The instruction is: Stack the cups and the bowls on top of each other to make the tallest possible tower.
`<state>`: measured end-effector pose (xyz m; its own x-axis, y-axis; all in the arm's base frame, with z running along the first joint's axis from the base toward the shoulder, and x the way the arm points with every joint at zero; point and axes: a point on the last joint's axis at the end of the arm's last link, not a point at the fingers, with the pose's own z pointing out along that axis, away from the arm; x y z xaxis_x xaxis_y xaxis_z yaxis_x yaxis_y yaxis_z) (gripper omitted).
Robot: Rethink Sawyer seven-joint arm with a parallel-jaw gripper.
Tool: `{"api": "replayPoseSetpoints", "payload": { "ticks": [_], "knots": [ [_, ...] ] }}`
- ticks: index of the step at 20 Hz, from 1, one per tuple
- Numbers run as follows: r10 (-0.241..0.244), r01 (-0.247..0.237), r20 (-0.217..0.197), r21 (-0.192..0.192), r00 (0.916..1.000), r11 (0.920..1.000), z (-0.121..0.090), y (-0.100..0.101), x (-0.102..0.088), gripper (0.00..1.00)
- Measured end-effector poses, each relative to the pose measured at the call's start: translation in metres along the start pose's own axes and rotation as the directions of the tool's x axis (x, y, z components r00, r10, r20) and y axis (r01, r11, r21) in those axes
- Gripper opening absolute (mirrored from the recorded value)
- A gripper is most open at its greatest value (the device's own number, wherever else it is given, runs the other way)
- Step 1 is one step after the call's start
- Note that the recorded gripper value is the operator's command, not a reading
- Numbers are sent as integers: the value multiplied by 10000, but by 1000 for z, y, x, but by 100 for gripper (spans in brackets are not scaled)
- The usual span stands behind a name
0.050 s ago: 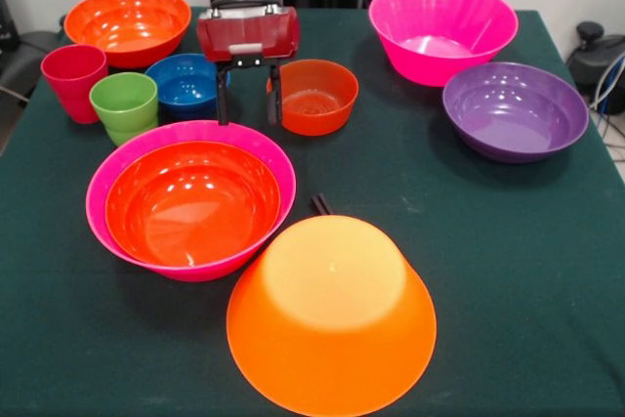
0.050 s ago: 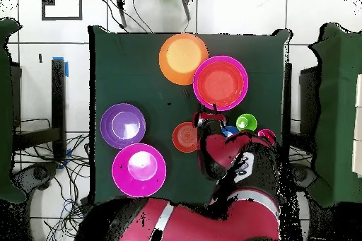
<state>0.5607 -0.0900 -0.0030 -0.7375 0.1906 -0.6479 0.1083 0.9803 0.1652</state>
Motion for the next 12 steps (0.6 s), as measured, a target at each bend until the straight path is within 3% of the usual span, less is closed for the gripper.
{"api": "replayPoseSetpoints", "payload": {
  "ticks": [6, 12],
  "knots": [
    [-204, 203, -161, -101, 9997, 9997, 10, -2, 14, 100],
    [-599, 593, -266, -223, 9979, 9980, 9, 0, 16, 100]
  ]
}}
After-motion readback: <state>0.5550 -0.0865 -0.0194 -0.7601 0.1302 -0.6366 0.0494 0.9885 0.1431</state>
